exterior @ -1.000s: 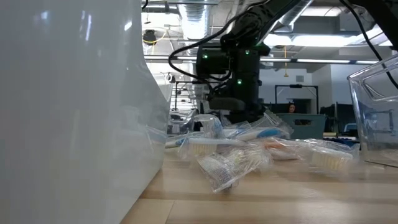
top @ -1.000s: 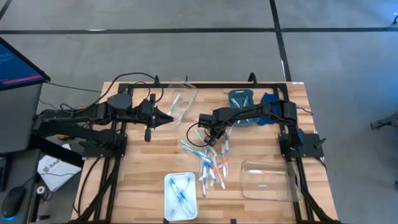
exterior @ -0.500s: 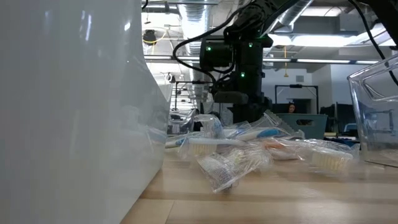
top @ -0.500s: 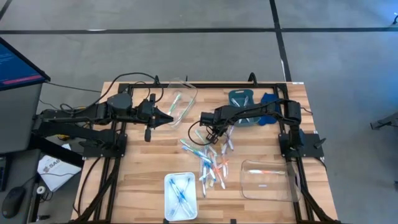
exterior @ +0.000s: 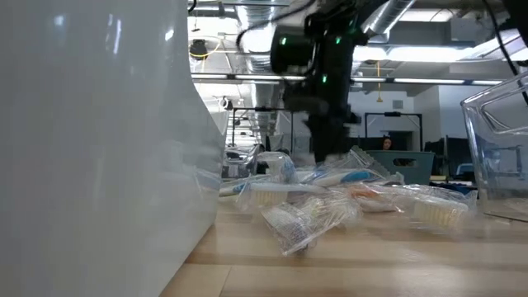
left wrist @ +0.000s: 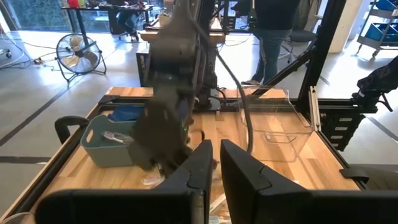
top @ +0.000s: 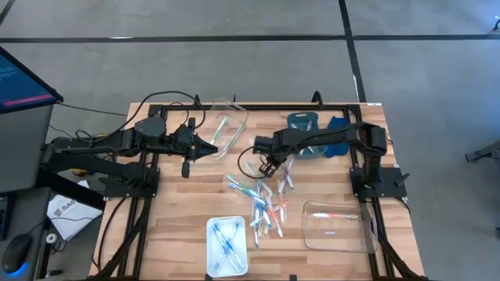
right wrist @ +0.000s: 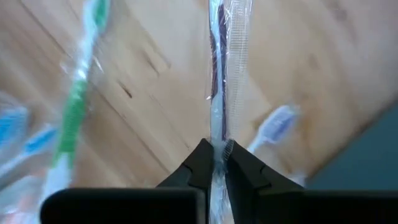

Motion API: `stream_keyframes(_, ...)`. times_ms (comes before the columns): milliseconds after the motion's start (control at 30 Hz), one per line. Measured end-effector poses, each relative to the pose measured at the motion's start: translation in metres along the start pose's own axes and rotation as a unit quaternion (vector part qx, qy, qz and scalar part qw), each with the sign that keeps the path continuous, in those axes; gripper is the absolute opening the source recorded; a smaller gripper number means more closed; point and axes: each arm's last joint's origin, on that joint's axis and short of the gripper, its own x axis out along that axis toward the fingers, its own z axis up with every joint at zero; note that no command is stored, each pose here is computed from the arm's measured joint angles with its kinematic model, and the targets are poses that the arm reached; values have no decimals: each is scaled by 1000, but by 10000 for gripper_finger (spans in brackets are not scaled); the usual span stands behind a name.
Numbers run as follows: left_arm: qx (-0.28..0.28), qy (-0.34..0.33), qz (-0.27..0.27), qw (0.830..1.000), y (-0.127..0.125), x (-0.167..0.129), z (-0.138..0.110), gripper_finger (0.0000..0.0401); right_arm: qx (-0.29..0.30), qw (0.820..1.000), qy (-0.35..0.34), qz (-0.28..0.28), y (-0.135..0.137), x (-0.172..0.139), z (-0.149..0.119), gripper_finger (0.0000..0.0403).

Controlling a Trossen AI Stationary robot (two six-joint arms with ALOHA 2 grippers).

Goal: Pick & Place Toothbrushes
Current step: Put the purple toothbrush into the green bin

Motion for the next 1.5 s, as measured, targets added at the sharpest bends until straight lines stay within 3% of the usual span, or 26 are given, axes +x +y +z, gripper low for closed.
stream_keyframes(300, 0, 0, 0, 1000, 0, 0, 0, 25, 52, 993, -103, 7, -31, -79, -7, 12)
stream_keyframes(600, -2, 5, 0, 1000, 0, 0, -1, 25, 81, 989, -116, -37, -64, -123, -31, 11)
stream_keyframes(967, -2, 12, 2, 1000, 1, 2, -3, 25, 1, 991, -101, -93, -76, -129, -39, 13)
stream_keyframes(1133, 32, -31, 55, 998, 7, 2, 6, 25, -19, 990, -83, -110, -88, -121, -47, 15)
stream_keyframes(1367, 49, -22, 127, 990, 26, 8, 4, 25, 37, 988, -98, -115, -132, -109, -79, 13)
stream_keyframes(1500, 58, -15, 150, 987, 38, 18, 0, 25, 47, 987, -131, -82, -143, -105, -97, 12)
